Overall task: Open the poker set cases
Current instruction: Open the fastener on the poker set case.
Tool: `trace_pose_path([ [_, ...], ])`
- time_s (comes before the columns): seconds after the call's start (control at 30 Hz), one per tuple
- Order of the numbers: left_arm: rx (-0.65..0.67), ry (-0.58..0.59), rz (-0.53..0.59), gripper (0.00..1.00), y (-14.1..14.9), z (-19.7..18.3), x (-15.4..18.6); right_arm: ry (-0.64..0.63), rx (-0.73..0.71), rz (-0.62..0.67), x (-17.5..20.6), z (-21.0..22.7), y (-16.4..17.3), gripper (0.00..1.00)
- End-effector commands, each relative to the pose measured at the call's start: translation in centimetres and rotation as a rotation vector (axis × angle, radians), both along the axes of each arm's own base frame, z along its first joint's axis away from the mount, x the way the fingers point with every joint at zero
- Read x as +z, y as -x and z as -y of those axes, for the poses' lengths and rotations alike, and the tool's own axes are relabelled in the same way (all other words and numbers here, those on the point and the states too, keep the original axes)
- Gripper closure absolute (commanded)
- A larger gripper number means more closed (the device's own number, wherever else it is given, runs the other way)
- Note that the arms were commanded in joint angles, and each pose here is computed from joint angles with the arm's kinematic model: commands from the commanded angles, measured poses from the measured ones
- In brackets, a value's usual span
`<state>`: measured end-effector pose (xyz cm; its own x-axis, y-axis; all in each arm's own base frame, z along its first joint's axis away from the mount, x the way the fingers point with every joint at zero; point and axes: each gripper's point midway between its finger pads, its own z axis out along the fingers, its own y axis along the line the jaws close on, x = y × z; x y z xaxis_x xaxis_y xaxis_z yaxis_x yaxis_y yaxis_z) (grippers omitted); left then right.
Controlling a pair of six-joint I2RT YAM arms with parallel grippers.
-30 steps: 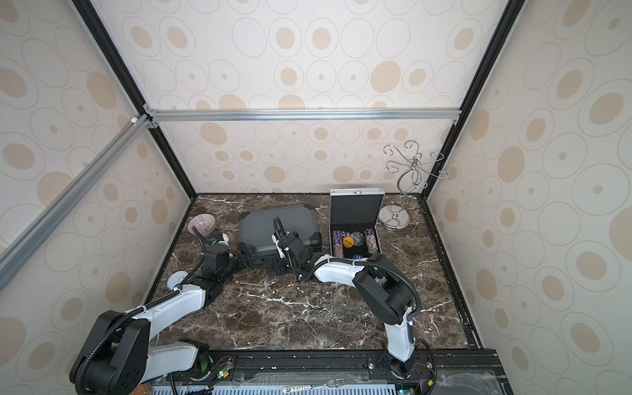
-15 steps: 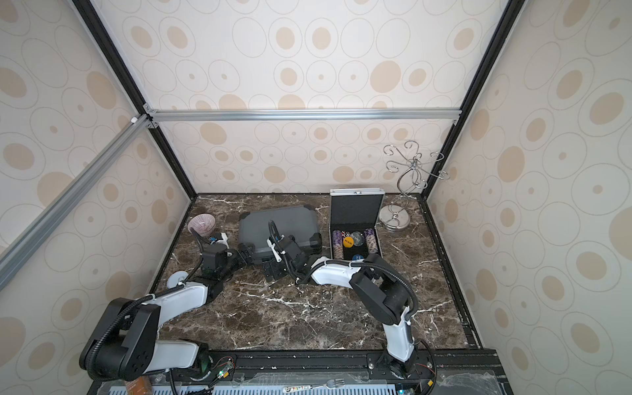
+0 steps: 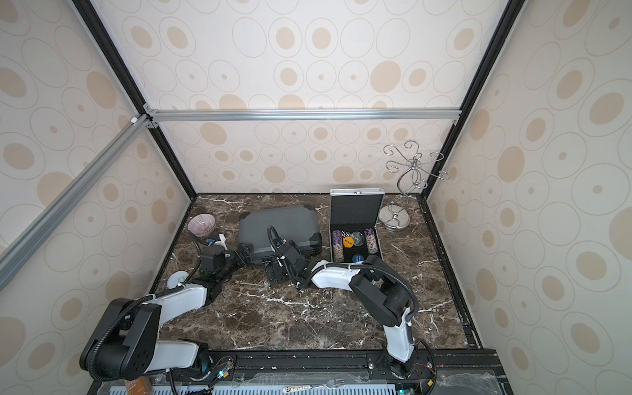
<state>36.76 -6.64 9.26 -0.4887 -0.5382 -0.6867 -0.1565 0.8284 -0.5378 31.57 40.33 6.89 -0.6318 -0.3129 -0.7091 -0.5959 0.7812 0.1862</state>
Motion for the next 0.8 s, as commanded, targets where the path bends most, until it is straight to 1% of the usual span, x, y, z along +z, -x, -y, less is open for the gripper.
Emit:
trace_pose_path([
  [0.0,0.015,-0.041,-0.155,0.06,2.4,-1.0,-4.2,0.019,-0.041,0.022,0.8,0.8,-0.4,0.01],
  [0.3,0.000,-0.027,-0.158,0.07,2.5,-0.7,-4.5,0.000,-0.034,0.030,0.7,-1.0,-1.8,0.01],
  [0.37,-0.005,-0.023,-0.161,0.07,2.5,-0.6,-4.7,-0.028,-0.032,0.021,0.7,-1.4,-2.2,0.01],
  [0.47,-0.009,-0.023,-0.163,0.07,2.4,-0.5,-4.8,-0.090,0.006,0.017,1.3,-2.5,-2.2,0.01],
  [0.63,-0.019,-0.014,-0.169,0.08,2.4,-0.3,-5.0,-0.117,0.084,0.018,2.2,-4.1,-1.9,0.01],
  [0.77,-0.020,-0.001,-0.170,0.08,2.4,-0.2,-5.2,-0.146,0.135,0.021,2.9,-4.4,-1.0,0.01],
])
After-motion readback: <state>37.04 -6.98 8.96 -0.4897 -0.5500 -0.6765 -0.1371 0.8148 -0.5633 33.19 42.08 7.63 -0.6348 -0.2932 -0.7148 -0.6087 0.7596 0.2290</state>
